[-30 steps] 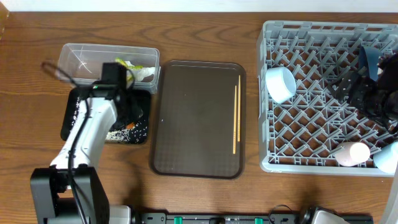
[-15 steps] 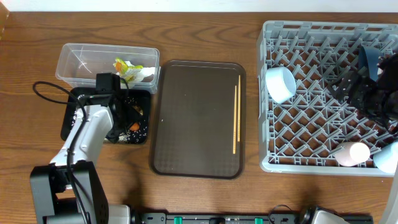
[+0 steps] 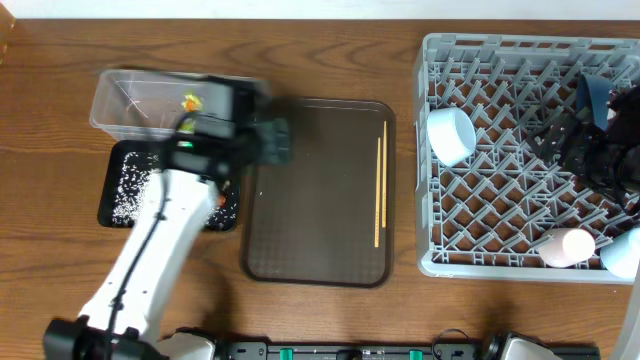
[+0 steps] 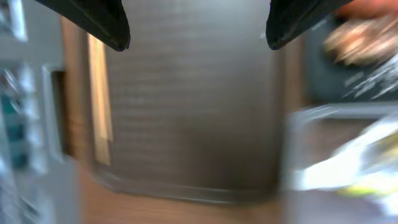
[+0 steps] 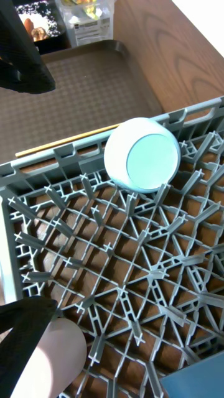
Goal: Sort waste into correct bins and load items into the dishwasher rack
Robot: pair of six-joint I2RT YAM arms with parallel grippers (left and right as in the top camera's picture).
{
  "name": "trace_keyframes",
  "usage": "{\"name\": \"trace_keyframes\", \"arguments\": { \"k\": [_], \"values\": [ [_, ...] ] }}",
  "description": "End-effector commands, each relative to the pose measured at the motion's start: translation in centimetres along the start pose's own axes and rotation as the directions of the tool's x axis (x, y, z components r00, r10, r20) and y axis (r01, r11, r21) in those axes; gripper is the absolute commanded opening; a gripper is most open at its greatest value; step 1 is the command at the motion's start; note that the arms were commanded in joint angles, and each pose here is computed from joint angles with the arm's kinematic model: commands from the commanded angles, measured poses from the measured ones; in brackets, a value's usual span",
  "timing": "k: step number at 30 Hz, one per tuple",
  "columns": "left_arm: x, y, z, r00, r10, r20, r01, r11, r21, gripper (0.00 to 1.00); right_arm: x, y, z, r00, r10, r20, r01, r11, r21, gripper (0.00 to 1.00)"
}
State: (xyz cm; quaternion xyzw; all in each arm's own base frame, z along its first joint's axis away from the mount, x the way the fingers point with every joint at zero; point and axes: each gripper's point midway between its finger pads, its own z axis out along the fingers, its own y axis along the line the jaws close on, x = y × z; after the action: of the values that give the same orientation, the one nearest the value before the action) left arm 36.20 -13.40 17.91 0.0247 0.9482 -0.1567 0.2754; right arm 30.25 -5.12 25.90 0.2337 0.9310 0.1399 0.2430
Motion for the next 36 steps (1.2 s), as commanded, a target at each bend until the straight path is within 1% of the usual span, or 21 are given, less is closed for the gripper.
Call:
{"name": "trace_keyframes", "arguments": {
  "k": [1, 3, 5, 6, 7, 9, 10, 12, 15, 19, 21, 23, 26, 27, 29, 30, 32, 34, 36],
  "values": [
    [2.3, -5.1, 2.7, 0.978, 0.200, -0.060, -0.194, 0.976, 0.098, 0.70, -0.3, 0.0, -0.2, 1.000, 0.000, 0.007, 0.000, 1.000, -0.003, 0.96],
    [4.0, -8.2, 4.5, 0.959, 0.271, -0.085, -0.257, 0.955, 0.148, 0.68, -0.2, 0.0, -0.2, 1.000, 0.002, 0.003, -0.002, 1.000, -0.002, 0.96],
    [5.7, -10.4, 6.2, 0.945, 0.309, -0.110, -0.288, 0.942, 0.171, 0.60, -0.1, -0.1, -0.2, 1.000, 0.003, 0.000, -0.003, 1.000, -0.001, 0.96],
    [6.7, -11.5, 7.2, 0.937, 0.327, -0.124, -0.303, 0.936, 0.180, 0.57, -0.1, -0.1, -0.2, 1.000, 0.003, -0.001, -0.003, 1.000, -0.001, 0.96],
    [7.5, -12.3, 8.0, 0.930, 0.343, -0.134, -0.316, 0.930, 0.187, 0.57, 0.0, -0.1, -0.2, 1.000, 0.004, -0.002, -0.004, 1.000, 0.000, 0.96],
    [9.1, -13.2, 9.7, 0.920, 0.357, -0.160, -0.329, 0.928, 0.177, 0.56, 0.0, -0.1, -0.2, 1.000, 0.005, -0.005, -0.005, 1.000, 0.000, 0.96],
    [9.7, -13.3, 10.2, 0.919, 0.355, -0.173, -0.328, 0.930, 0.163, 0.54, 0.1, -0.1, -0.2, 1.000, 0.005, -0.006, -0.005, 1.000, 0.001, 0.96],
    [10.1, -12.9, 10.7, 0.923, 0.339, -0.184, -0.321, 0.940, 0.118, 0.54, 0.2, -0.1, -0.2, 1.000, 0.007, -0.011, -0.007, 1.000, 0.001, 0.95],
    [8.6, -11.6, 9.8, 0.943, 0.298, -0.151, -0.296, 0.955, 0.039, 0.55, 0.7, 0.7, 0.0, 0.999, -0.022, -0.033, 0.021, 0.999, -0.028, 0.92],
    [5.9, -10.3, 7.3, 0.963, 0.253, -0.090, -0.252, 0.967, 0.020, 0.55, 2.4, 4.2, 0.6, 0.988, -0.131, -0.079, 0.121, 0.985, -0.125, 0.90],
    [4.3, -8.5, 5.6, 0.976, 0.209, -0.062, -0.209, 0.978, -0.004, 0.55, 4.3, 6.8, 1.7, 0.971, -0.206, -0.121, 0.186, 0.969, -0.163, 0.89],
    [3.2, -6.7, 4.5, 0.985, 0.167, -0.046, -0.168, 0.985, -0.031, 0.56, 5.9, 8.7, 3.0, 0.957, -0.245, -0.153, 0.218, 0.960, -0.174, 0.88],
    [1.9, -3.0, 2.7, 0.996, 0.087, -0.031, -0.090, 0.992, -0.086, 0.56, 9.3, 12.0, 6.3, 0.930, -0.310, -0.195, 0.277, 0.944, -0.179, 0.88],
    [1.5, -1.7, 2.2, 0.998, 0.057, -0.030, -0.060, 0.993, -0.104, 0.65, 10.7, 13.2, 7.7, 0.920, -0.329, -0.211, 0.292, 0.938, -0.187, 0.87],
    [1.3, 0.5, 1.5, 0.999, 0.009, -0.036, -0.014, 0.991, -0.133, 0.75, 13.1, 14.7, 9.9, 0.908, -0.341, -0.244, 0.300, 0.935, -0.190, 0.84],
    [1.4, 1.7, 1.1, 0.999, -0.023, -0.044, 0.016, 0.989, -0.146, 0.82, 14.6, 15.1, 11.5, 0.903, -0.338, -0.265, 0.302, 0.938, -0.169, 0.83],
    [1.7, 3.6, 0.5, 0.995, -0.079, -0.067, 0.067, 0.984, -0.164, 0.88, 16.0, 14.9, 14.1, 0.903, -0.322, -0.283, 0.310, 0.947, -0.086, 0.82],
    [2.3, 4.9, 0.1, 0.987, -0.130, -0.096, 0.113, 0.979, -0.169, 0.91, 16.7, 14.2, 16.0, 0.903, -0.308, -0.298, 0.320, 0.947, -0.010, 0.81],
    [2.8, 6.0, -0.3, 0.977, -0.174, -0.119, 0.153, 0.973, -0.172, 0.94, 17.6, 14.2, 17.7, 0.890, -0.313, -0.332, 0.331, 0.943, 0.000, 0.80]
  ]
}}
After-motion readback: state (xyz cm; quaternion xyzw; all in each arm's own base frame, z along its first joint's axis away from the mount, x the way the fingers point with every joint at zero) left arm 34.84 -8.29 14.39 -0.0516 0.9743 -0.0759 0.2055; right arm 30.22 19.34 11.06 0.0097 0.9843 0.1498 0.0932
